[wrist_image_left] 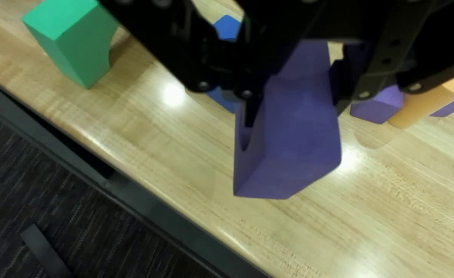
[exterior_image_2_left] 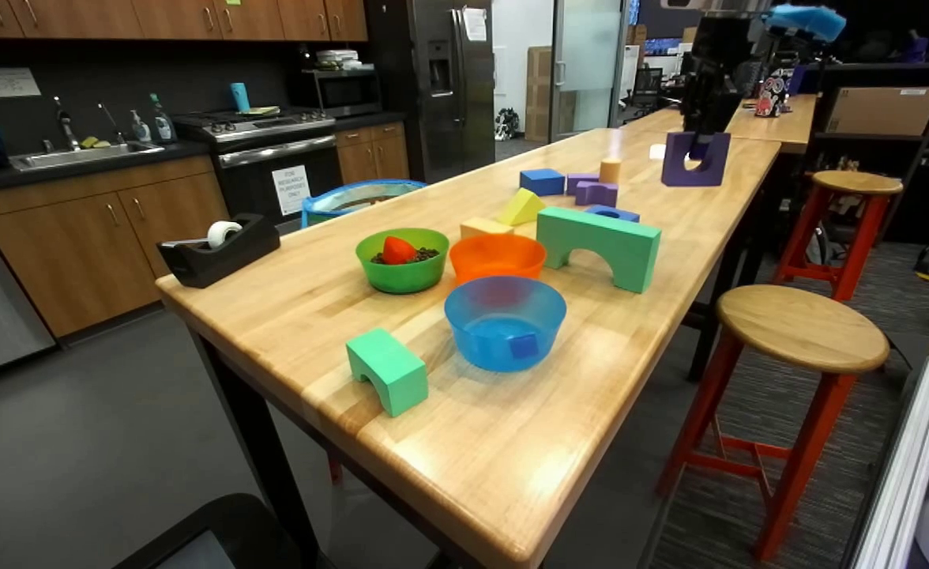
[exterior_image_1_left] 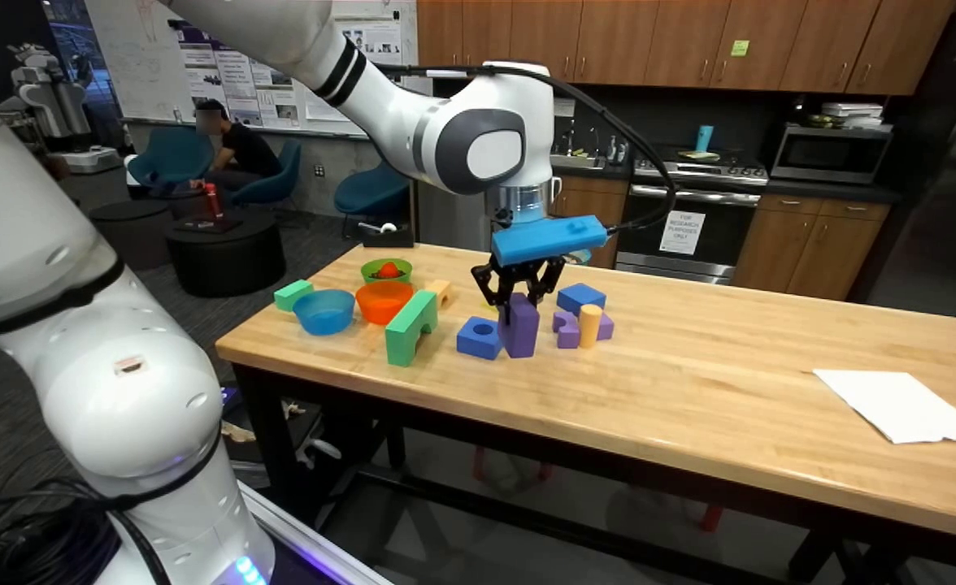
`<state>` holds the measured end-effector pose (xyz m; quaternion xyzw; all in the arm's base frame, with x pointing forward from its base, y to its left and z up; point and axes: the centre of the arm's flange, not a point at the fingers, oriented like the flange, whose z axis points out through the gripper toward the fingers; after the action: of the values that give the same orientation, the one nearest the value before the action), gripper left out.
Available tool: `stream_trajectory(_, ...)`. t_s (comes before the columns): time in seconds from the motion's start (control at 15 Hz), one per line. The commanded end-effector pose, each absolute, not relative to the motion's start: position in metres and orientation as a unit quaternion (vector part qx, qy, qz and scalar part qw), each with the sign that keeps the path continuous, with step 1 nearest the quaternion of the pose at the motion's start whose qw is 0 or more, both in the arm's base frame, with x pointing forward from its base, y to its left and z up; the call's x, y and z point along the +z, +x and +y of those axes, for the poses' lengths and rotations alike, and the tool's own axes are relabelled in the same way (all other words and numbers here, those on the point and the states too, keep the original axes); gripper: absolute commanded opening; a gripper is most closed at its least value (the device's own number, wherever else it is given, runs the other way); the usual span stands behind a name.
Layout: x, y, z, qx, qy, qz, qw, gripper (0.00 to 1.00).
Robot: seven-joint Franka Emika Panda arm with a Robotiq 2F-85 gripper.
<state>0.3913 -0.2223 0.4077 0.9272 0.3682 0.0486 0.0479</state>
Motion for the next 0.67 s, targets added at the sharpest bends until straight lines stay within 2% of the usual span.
stream_trajectory(0.0, 0.423, 0.378, -0.195, 0.044, 0.933, 0.355, 0.046, 0.16)
stream_trajectory(0.27, 0.429, 0.381, -0.165, 0.051, 0.94, 0.336, 0.033, 0.16)
stream_trajectory(0.6, 0.427, 0.389, -0.133, 0.086, 0.951, 0.291, 0.054, 0.16)
